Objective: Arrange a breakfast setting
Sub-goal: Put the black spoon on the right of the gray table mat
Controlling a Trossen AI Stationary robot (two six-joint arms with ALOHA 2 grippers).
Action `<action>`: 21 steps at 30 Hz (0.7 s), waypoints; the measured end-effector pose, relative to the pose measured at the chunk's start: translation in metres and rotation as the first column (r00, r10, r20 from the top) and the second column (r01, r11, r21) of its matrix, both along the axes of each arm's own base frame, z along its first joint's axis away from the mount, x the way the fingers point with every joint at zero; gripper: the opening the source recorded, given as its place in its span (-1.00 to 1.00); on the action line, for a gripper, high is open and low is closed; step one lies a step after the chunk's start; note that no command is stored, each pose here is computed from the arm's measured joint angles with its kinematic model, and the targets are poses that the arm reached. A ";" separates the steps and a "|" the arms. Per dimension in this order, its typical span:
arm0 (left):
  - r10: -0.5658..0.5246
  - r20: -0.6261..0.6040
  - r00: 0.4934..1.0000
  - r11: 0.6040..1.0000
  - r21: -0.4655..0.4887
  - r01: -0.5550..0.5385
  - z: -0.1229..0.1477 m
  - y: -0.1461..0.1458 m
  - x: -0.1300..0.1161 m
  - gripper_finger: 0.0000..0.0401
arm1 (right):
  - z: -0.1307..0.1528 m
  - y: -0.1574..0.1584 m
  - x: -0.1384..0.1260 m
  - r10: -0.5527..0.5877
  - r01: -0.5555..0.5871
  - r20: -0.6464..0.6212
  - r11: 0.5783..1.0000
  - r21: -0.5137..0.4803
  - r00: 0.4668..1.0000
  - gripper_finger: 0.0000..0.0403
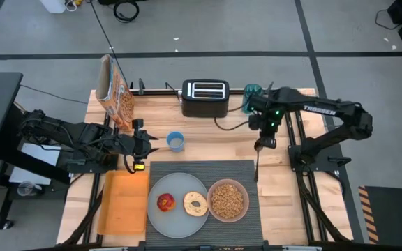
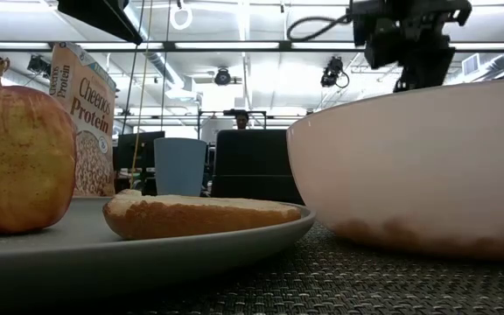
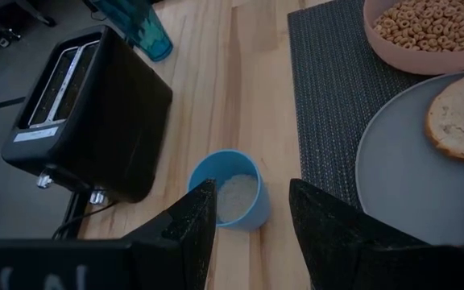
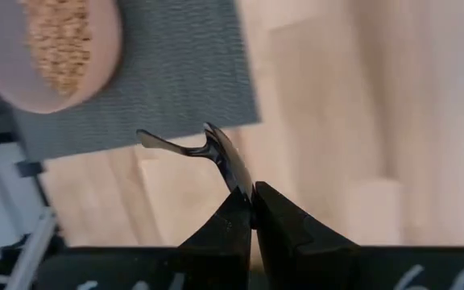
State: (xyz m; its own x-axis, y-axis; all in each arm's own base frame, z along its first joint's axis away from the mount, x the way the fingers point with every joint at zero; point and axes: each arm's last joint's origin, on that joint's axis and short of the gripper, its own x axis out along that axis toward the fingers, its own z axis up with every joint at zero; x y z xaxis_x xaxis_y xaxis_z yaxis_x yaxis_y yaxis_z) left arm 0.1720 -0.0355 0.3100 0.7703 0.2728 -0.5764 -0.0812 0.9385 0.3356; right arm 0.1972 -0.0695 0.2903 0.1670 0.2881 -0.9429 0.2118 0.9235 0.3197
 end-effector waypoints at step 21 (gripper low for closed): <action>-0.004 -0.008 1.000 1.000 0.007 0.004 0.000 0.000 0.000 -0.17 | -0.108 0.025 -0.003 -0.080 0.039 0.087 0.915 0.402 0.993 -0.91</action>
